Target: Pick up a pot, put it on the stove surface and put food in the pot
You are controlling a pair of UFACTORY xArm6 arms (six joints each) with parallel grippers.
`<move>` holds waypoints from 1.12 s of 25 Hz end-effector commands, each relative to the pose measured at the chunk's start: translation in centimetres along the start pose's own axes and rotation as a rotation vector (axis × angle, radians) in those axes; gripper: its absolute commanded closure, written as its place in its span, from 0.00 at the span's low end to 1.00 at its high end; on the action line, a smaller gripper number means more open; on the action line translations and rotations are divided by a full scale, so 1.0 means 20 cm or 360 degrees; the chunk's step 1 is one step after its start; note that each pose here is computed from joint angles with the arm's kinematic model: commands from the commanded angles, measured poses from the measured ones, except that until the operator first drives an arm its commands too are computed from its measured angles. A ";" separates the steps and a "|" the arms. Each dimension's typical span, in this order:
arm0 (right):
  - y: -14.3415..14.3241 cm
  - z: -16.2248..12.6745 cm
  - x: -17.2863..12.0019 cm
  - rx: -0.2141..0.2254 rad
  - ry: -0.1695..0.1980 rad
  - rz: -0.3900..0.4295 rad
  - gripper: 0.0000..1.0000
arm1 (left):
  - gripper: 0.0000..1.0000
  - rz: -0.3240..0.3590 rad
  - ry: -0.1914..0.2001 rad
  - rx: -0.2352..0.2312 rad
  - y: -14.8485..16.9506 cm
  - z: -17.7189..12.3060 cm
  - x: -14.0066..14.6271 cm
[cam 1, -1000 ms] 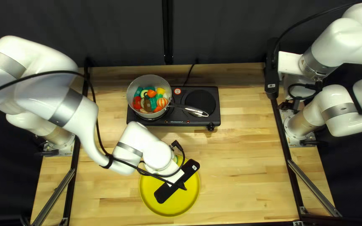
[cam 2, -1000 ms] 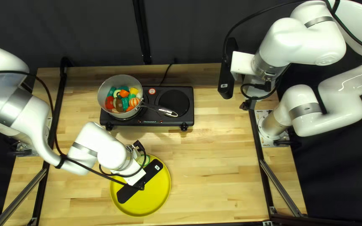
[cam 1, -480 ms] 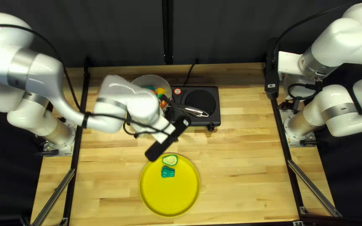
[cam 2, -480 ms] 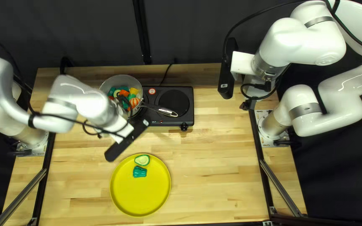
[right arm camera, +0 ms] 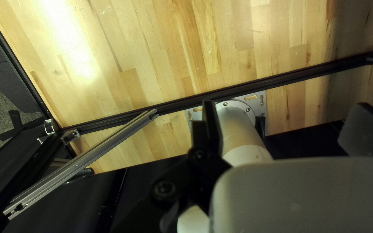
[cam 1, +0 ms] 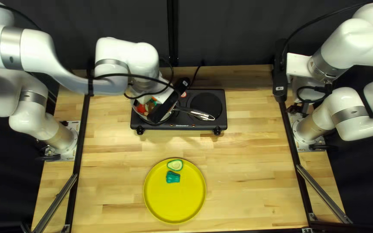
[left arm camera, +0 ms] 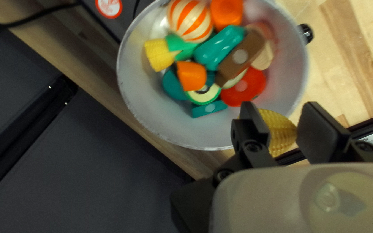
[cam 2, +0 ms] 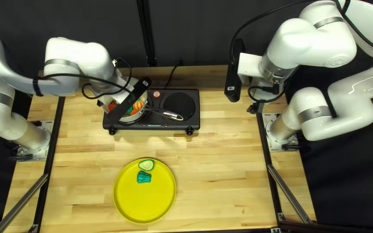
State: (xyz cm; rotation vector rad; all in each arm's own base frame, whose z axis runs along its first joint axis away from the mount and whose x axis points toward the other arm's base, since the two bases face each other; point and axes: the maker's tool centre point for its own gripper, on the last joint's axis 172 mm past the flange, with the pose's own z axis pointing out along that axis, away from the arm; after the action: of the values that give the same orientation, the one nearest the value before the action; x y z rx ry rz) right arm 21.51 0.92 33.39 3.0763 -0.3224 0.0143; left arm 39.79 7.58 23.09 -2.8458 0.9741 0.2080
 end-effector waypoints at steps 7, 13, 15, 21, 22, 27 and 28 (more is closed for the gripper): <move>0.00 0.00 0.00 0.0000 0.0000 0.0000 0.00 | 0.00 -0.0001 0.0000 0.0000 0.00 0.00 0.00; 0.00 0.00 0.00 0.0000 0.0000 0.0000 0.00 | 0.00 -0.0001 0.0000 0.0000 0.00 0.00 0.00; 0.00 0.00 0.00 0.0000 0.0000 0.0000 0.00 | 0.00 -0.0001 0.0000 0.0000 0.00 0.00 0.00; 0.00 0.00 0.00 0.0000 0.0000 0.0000 0.00 | 0.00 -0.0191 0.0006 -0.0019 0.07 0.00 0.06; 0.00 0.00 0.00 0.0000 0.0000 0.0000 0.00 | 0.00 -0.0286 0.0001 -0.0023 0.13 0.00 0.11; 0.00 0.00 0.00 0.0000 0.0000 0.0000 0.00 | 0.00 -0.0533 0.0051 -0.0018 0.42 -0.01 0.41; 0.00 0.00 0.00 0.0000 0.0000 0.0000 0.00 | 0.00 -0.0533 0.0051 -0.0018 0.42 -0.01 0.41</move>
State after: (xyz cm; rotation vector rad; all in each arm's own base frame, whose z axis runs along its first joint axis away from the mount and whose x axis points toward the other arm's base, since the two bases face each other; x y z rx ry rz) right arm 21.51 0.92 33.39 3.0763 -0.3224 0.0143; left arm 40.74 -0.14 21.77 -2.9471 0.5622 0.1618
